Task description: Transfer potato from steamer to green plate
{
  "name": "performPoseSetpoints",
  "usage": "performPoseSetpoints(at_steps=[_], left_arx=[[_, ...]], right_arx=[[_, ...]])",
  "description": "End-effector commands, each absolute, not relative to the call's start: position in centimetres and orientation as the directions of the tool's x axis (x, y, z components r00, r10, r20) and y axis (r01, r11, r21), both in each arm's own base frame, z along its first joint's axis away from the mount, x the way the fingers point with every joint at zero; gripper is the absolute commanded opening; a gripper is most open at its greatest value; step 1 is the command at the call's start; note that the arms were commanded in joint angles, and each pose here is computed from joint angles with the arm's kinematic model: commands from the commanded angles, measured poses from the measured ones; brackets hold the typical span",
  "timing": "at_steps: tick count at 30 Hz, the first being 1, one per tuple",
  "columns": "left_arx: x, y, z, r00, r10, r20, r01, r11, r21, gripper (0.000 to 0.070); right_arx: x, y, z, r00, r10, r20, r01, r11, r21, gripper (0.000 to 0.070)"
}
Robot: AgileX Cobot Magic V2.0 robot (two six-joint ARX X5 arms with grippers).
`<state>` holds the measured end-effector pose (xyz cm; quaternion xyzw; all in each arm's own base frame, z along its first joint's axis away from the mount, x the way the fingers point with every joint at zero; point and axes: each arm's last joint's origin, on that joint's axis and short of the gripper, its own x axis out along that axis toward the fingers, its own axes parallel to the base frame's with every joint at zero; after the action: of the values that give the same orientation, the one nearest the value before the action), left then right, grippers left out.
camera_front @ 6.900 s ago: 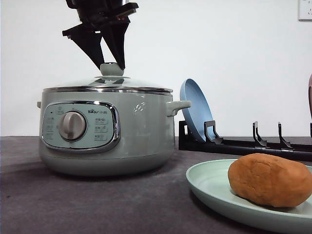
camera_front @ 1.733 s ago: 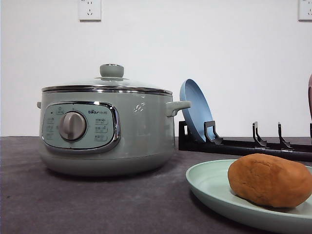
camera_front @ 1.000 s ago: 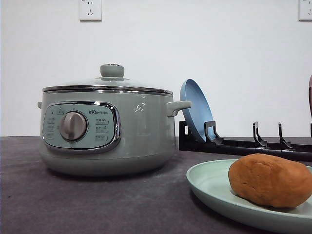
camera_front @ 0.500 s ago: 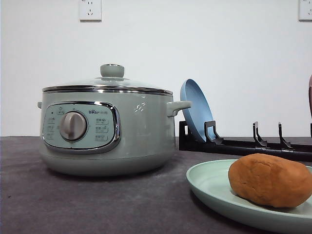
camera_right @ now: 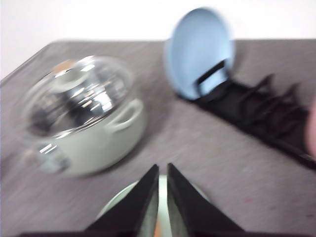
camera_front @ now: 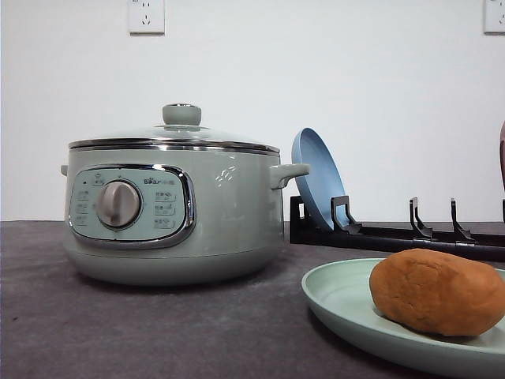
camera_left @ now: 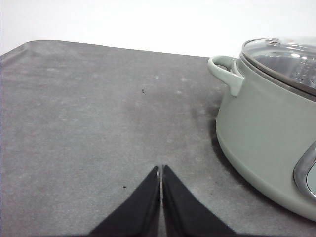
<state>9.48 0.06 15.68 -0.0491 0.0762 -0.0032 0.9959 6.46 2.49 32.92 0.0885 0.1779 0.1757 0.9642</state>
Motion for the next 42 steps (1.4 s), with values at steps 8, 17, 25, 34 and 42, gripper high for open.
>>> performPoseSetpoints(at_steps=[8,17,25,34,42], left_arx=[[9.6,0.1,14.9,0.984,-0.012,-0.178,-0.004,0.996,-0.09,0.0],[9.6,0.1,14.9,0.984,-0.012,-0.178,-0.004,0.996,-0.09,0.0],[9.6,0.1,14.9,0.984,-0.012,-0.178,-0.004,0.996,-0.09,0.0],[9.6,0.1,14.9,0.984,-0.012,-0.178,-0.004,0.996,-0.091,0.0],[9.6,0.1,14.9,0.984,-0.012,-0.178,-0.004,0.996,-0.09,0.0]], right_arx=[[9.8,1.2,23.2,0.964,0.143,-0.222,-0.096,0.973,0.21,0.0019],[9.8,0.4,16.7,0.989,0.065,-0.132,-0.057,0.996,0.063,0.0019],[9.6,0.3,15.4,0.991,0.046,-0.126,-0.049,0.999,-0.019,0.0019],[9.6,0.3,15.0,0.984,0.047,-0.171,-0.053,0.998,-0.033,0.0018],[9.6,0.3,15.2,0.988,0.047,-0.146,-0.052,0.998,-0.033,0.0019]])
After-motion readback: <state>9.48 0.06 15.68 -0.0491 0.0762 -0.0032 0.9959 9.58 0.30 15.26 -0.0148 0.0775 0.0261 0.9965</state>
